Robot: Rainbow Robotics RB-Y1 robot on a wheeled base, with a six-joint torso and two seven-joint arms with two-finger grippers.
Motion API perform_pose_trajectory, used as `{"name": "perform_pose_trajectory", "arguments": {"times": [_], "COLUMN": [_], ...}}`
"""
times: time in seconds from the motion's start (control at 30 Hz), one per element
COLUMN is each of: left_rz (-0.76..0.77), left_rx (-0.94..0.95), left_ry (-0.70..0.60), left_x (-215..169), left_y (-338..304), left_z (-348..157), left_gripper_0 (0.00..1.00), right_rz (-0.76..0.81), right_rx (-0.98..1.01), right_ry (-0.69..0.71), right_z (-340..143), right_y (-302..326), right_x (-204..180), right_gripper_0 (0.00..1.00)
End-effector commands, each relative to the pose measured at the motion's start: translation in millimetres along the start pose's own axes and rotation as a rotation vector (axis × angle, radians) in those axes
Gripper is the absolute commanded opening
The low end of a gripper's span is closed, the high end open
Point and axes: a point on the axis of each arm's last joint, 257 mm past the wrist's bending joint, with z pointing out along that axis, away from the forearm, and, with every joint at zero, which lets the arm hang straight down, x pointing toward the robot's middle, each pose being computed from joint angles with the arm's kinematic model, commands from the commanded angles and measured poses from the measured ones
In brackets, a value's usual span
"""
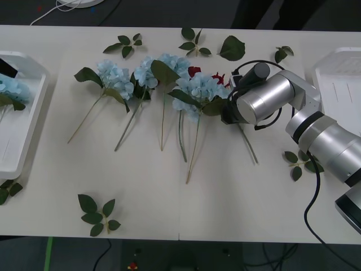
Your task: Place the red flowers into the right box and the blue flowers into the left box. If a person shows an open palm, hand one flower to the person first, then continue sorting.
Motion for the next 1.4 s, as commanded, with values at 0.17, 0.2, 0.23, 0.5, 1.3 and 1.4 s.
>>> {"name": "perform_pose_trajectory", "arguments": {"times": [0.17, 0.2, 0.23, 0.5, 1.3, 1.4], "left_rz": [0.053, 0.063, 0.066, 0.085, 0.165, 0.172], "left_rx": [0.031, 0.019, 0.003, 0.005, -0.034, -0.035], "left_ry": [0.022, 0.030, 0.039, 0.088, 0.078, 0.063], "left_x": [-33, -37, -39, -36, 9, 8], "left_y": [-53, -60, -65, -114, -131, -135], "left_z": [47, 57, 69, 136, 226, 233], "left_gripper_0": [0.99, 0.99, 0.99, 0.99, 0.99, 0.99], "right_rz": [0.075, 0.083, 0.092, 0.159, 0.045, 0.012], "right_rx": [-0.093, -0.101, -0.112, -0.178, -0.141, -0.122], "right_ry": [-0.051, -0.051, -0.051, -0.071, -0.098, -0.106], "right_z": [-43, -51, -58, -111, -137, -136], "right_y": [12, 8, 6, -19, -29, -28], "right_x": [-45, -48, -51, -61, -37, -36], "right_gripper_0": [0.00, 0.00, 0.00, 0.00, 1.00, 1.00]}}
